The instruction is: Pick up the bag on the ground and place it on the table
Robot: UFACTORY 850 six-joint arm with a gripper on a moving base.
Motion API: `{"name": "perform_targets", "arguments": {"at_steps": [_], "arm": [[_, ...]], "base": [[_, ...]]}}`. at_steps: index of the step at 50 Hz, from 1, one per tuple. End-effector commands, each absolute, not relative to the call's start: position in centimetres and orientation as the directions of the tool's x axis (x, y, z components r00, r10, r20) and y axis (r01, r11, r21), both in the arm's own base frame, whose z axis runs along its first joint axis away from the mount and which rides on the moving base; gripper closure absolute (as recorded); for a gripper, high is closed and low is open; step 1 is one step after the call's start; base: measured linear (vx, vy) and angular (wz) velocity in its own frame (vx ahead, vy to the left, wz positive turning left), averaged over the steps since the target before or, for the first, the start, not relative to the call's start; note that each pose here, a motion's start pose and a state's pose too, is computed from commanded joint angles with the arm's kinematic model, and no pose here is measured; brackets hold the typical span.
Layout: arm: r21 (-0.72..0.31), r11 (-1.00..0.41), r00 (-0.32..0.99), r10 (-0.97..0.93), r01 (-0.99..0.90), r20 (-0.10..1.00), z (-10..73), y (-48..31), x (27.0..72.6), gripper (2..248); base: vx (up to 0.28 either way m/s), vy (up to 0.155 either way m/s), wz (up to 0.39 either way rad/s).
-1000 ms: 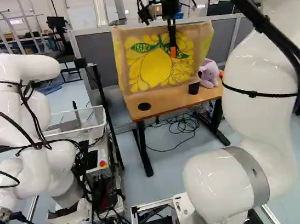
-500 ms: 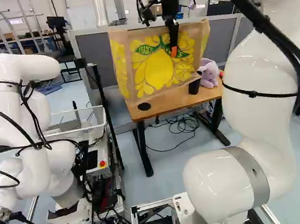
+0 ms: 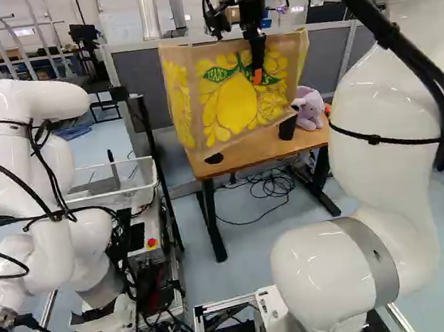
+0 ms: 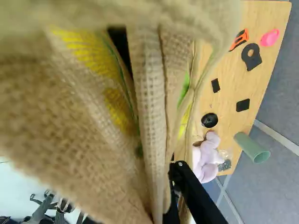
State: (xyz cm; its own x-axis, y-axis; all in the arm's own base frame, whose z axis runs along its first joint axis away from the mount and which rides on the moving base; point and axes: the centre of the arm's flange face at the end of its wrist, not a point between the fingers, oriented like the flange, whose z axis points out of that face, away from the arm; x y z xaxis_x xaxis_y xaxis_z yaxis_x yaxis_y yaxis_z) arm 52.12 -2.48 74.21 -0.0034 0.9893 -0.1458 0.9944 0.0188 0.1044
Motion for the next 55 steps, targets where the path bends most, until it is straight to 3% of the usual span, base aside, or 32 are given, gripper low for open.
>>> {"name": "perform_targets", "arguments": {"at_steps": [55], "arm": [[0.08, -0.006, 0.018, 0.989, 0.997, -0.145, 71.6, -4.1, 58.0, 228]], "base": [[0.0, 0.0, 0.0]]}}
